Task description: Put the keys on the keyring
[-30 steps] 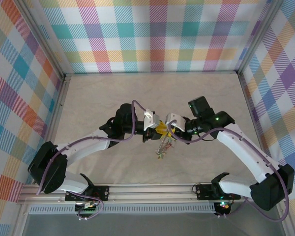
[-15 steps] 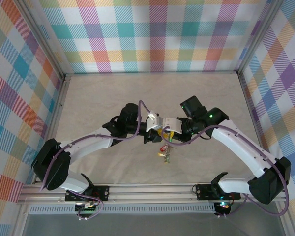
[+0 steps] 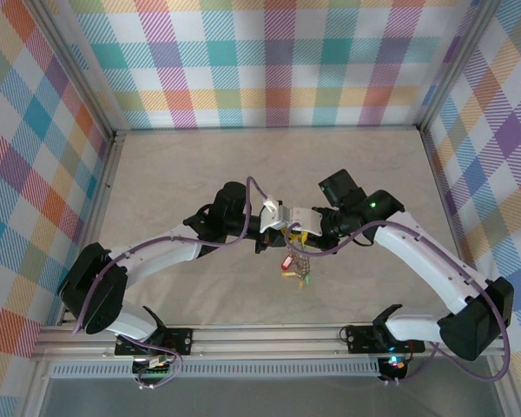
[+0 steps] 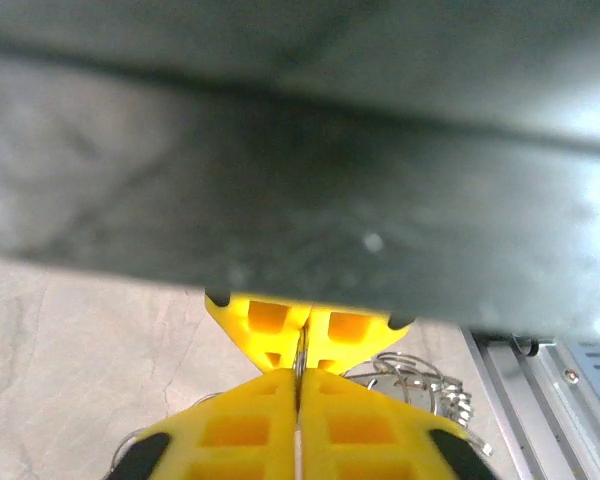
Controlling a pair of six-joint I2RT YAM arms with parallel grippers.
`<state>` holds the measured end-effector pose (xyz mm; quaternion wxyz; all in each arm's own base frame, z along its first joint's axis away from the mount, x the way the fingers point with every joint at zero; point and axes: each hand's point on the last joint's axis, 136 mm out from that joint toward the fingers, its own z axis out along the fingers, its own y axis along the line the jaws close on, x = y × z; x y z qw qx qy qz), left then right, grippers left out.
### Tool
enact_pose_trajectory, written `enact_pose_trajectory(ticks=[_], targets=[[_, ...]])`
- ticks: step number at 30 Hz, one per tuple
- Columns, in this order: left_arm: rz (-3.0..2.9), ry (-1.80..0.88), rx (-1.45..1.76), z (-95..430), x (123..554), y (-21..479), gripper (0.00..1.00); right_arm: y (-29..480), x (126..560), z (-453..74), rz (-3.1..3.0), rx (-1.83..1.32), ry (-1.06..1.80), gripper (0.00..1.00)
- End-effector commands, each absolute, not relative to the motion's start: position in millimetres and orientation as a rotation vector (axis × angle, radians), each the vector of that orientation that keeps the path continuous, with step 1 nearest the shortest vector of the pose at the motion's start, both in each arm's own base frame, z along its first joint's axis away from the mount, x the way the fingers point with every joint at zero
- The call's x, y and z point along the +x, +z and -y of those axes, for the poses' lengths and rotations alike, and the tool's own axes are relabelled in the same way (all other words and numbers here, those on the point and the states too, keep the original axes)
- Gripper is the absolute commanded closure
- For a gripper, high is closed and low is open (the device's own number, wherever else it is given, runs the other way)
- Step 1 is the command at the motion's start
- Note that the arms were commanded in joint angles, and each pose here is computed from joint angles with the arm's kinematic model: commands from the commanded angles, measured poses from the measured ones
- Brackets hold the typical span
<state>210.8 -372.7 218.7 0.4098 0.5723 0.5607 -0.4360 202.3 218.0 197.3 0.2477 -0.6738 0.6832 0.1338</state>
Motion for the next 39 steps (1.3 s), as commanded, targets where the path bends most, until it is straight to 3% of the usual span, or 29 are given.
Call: enact_pose_trajectory(ticks=[1,4,8,10,32,39], targets=[[-1.375,-1.129,1.481,381.4,203.5,217.8,1.00,230.3,199.4,-238.6,-1.700,-1.773,0.454,1.00],[-1.353,-1.131,1.486,380.3,201.3,218.0,1.00,231.9,199.2,-238.7,-1.687,-1.751,0.459,1.00],[-1.339,-1.126,1.440,375.0,204.3,221.1,1.00,233.2,201.4,-233.8,-1.690,-1.693,0.456,0.78],[-1.317,-1.150,1.387,371.0,208.0,227.9,1.00,233.9,202.2,-229.7,-1.697,-1.651,0.470,0.73],[-1.234,-1.258,1.162,360.5,218.8,264.0,1.00,226.7,190.7,-228.9,-1.720,-1.505,0.687,0.70],[-1.215,-1.271,1.110,361.7,223.7,271.8,1.00,218.8,191.0,-231.5,-1.725,-1.493,0.712,0.74]])
